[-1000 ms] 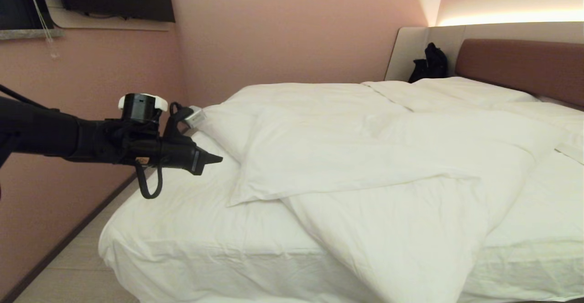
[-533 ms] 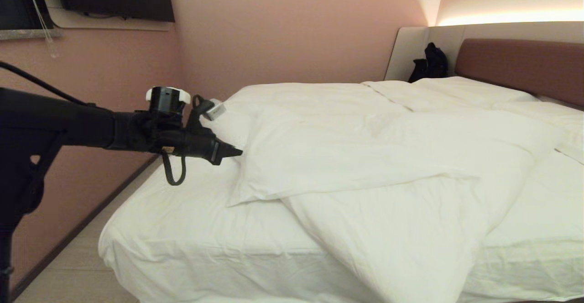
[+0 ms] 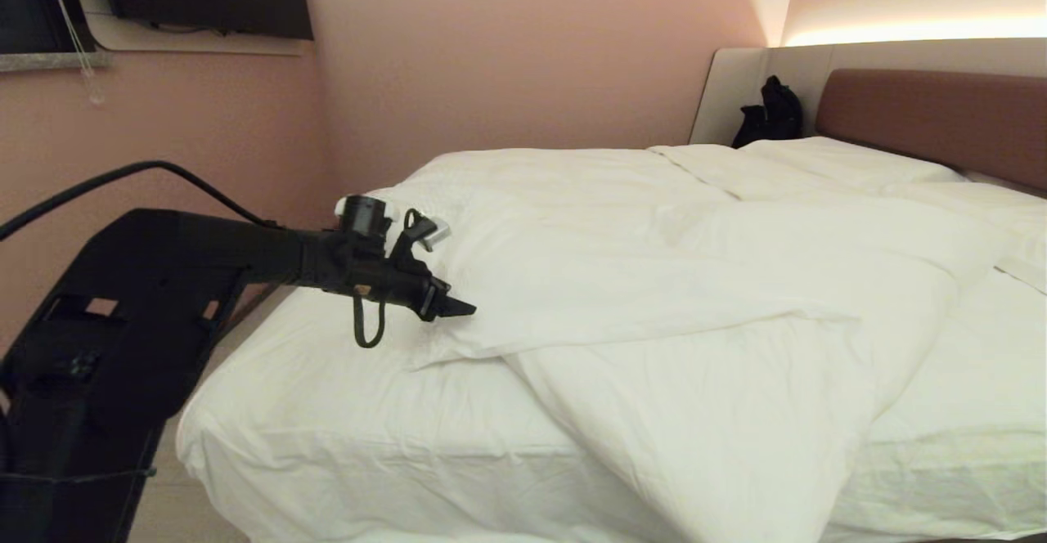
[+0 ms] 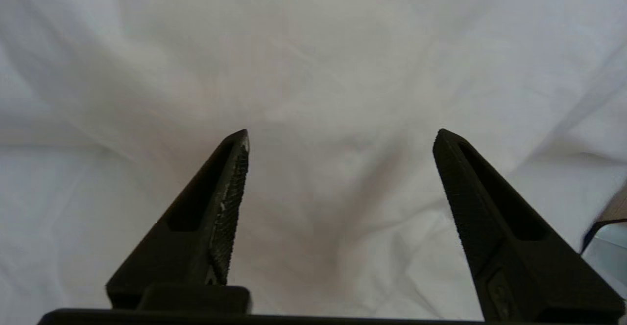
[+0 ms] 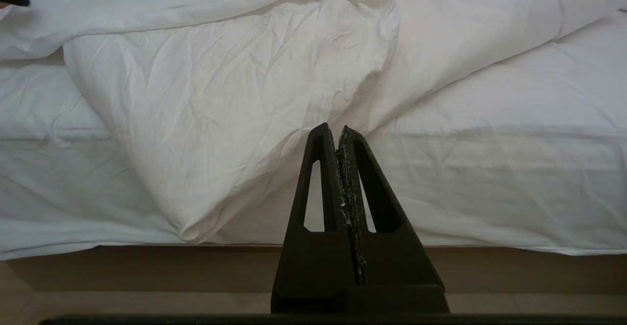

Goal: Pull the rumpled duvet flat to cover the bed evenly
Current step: Flatten the corners of the folded blanket

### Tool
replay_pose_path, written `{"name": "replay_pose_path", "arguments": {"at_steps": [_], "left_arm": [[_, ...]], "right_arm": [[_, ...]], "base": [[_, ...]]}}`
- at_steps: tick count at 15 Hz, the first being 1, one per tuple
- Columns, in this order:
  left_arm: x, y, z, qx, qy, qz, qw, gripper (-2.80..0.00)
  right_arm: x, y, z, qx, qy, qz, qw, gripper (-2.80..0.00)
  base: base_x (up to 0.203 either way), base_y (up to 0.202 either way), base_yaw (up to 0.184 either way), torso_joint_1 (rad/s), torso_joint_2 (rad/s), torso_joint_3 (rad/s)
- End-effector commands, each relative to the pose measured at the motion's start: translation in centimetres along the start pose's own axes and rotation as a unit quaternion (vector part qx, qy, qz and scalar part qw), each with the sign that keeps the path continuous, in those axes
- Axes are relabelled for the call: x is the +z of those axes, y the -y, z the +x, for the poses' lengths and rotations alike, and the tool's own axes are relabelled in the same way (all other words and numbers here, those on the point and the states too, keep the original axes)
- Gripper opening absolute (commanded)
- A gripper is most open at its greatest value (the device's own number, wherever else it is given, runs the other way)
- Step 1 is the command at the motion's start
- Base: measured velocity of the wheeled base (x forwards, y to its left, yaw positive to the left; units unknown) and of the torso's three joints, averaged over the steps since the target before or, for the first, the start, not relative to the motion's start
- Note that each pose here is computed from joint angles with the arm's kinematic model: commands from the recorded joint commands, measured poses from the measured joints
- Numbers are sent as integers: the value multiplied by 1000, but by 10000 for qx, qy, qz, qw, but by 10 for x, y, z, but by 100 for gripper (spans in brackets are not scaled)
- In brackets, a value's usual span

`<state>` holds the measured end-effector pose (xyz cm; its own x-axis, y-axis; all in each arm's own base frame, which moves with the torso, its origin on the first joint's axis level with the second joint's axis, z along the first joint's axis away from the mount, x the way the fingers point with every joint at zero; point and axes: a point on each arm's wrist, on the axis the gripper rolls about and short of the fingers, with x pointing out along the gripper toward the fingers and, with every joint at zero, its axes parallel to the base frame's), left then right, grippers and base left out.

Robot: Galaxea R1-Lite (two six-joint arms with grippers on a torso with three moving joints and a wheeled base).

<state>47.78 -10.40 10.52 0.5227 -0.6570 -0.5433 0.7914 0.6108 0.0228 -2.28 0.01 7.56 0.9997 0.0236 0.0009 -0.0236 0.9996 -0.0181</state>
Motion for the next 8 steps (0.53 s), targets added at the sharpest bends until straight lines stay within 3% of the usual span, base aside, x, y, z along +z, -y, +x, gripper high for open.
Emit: {"name": "replay_pose_path", "arguments": {"at_steps": [1,8], "left_arm": [[-14,-3,22,-107,-112,-49,9999,0],[-41,3,65,-205,-361,65,9991,0]], "right_arm": [[0,0,0,5,-4,-2,10000,-280],[0,0,0,5,-4,-2,10000,-280]], "base": [[0,0,0,0,0,0],[0,0,0,0,0,0]]}}
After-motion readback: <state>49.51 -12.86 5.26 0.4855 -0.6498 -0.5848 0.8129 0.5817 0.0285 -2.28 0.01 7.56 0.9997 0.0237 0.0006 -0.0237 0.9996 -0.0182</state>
